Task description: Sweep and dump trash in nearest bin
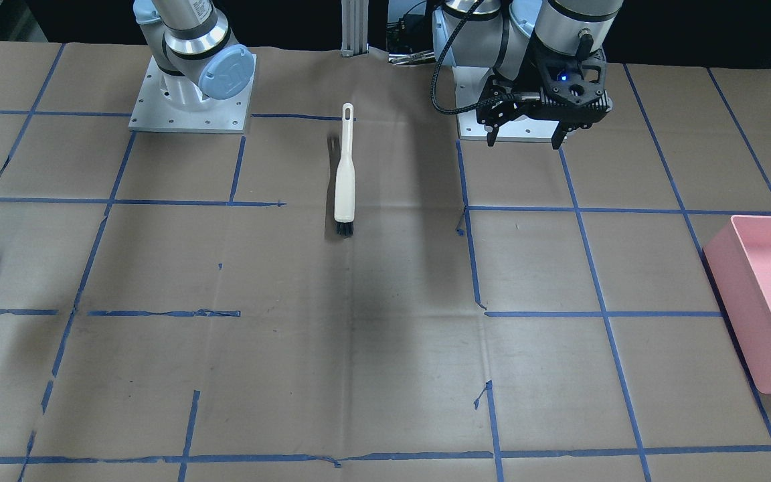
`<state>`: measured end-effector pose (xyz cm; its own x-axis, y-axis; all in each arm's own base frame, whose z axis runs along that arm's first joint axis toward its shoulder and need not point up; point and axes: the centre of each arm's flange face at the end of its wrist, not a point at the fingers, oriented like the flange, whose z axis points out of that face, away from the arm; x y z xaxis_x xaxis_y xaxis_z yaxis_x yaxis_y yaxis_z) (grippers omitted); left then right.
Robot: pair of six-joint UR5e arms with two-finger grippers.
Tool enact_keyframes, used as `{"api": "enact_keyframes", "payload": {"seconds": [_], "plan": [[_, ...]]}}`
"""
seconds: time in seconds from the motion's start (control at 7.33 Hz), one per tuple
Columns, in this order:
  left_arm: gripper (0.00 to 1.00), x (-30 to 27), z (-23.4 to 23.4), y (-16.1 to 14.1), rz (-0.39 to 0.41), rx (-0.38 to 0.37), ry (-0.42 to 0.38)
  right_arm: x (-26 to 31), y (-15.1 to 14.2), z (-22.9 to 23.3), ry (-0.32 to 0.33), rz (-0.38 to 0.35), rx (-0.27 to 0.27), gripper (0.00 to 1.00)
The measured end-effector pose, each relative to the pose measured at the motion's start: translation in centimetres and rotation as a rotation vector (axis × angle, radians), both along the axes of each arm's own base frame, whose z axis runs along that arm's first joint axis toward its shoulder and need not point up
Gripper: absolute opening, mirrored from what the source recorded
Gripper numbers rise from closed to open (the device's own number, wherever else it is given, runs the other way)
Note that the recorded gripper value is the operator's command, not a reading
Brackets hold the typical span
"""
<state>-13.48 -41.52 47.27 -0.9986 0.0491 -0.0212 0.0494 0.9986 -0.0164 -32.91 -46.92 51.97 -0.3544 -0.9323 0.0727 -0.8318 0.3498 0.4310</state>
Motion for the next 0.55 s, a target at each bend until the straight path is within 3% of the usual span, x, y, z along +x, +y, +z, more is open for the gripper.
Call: {"api": "enact_keyframes", "payload": {"seconds": [0.55], "plan": [[1.00, 0.5, 2.6, 1.2, 0.011, -0.047, -0.005, 10.0, 3.7, -0.7, -0.164, -0.181, -0.244, 0.03]]}}
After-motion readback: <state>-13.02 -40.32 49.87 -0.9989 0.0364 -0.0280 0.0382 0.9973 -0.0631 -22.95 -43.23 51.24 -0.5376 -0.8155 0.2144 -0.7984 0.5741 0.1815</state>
